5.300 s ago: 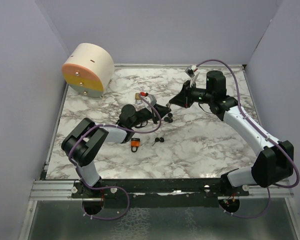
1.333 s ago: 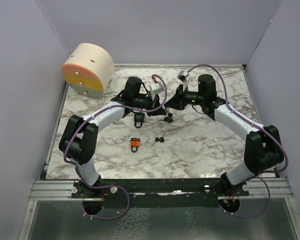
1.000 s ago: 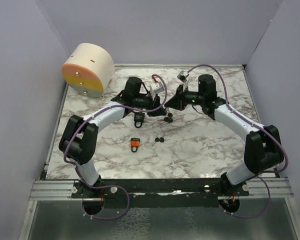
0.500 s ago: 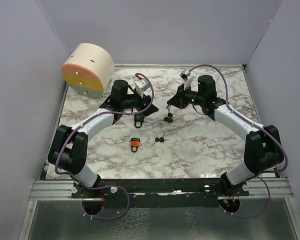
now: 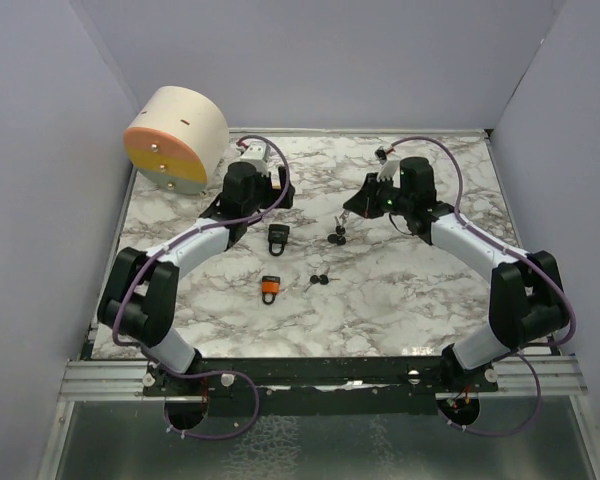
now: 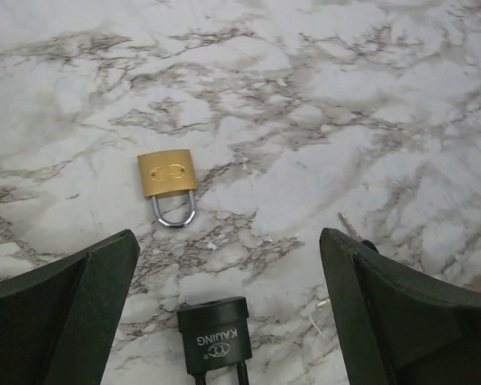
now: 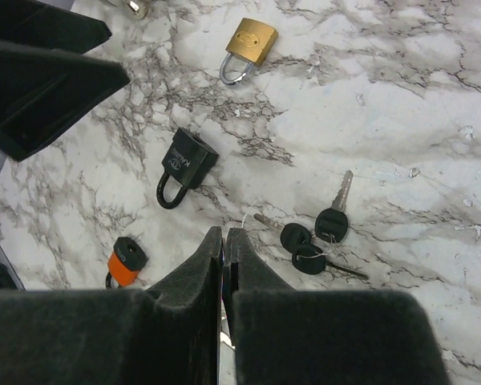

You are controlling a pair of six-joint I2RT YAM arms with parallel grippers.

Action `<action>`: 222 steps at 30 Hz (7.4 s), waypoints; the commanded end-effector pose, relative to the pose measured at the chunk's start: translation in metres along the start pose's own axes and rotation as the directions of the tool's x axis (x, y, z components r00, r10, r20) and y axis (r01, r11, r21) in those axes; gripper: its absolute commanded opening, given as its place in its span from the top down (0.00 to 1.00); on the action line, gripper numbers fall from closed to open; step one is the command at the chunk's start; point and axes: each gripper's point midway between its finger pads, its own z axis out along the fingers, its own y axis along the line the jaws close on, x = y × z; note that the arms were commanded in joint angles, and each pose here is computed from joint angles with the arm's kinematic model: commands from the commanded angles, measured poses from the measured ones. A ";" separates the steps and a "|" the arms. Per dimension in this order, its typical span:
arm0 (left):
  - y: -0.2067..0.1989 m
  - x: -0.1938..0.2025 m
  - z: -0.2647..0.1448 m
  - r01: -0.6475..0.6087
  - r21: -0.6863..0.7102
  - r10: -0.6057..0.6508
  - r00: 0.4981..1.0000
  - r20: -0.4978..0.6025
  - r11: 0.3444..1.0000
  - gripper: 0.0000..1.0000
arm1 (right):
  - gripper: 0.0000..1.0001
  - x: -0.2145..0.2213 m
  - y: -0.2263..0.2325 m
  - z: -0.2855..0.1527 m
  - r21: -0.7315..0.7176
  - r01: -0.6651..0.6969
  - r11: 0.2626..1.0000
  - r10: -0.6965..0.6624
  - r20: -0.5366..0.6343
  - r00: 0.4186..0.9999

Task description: Unlock with the key

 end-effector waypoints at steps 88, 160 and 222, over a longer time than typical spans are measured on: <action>-0.048 -0.055 0.029 -0.300 0.184 0.274 0.949 0.157 0.936 1.00 | 0.99 -0.030 0.003 -0.014 0.011 0.006 1.000 -0.007 0.102 0.995; -0.158 -0.008 -0.038 -0.715 0.331 0.469 0.670 0.575 0.616 1.00 | 0.99 -0.029 0.044 -0.031 -0.204 -0.090 0.975 0.130 0.193 0.973; -0.192 -0.060 -0.020 -0.674 0.061 0.530 0.630 0.568 0.736 1.00 | 0.99 0.012 0.030 0.018 -0.213 -0.361 0.908 0.342 -0.121 0.932</action>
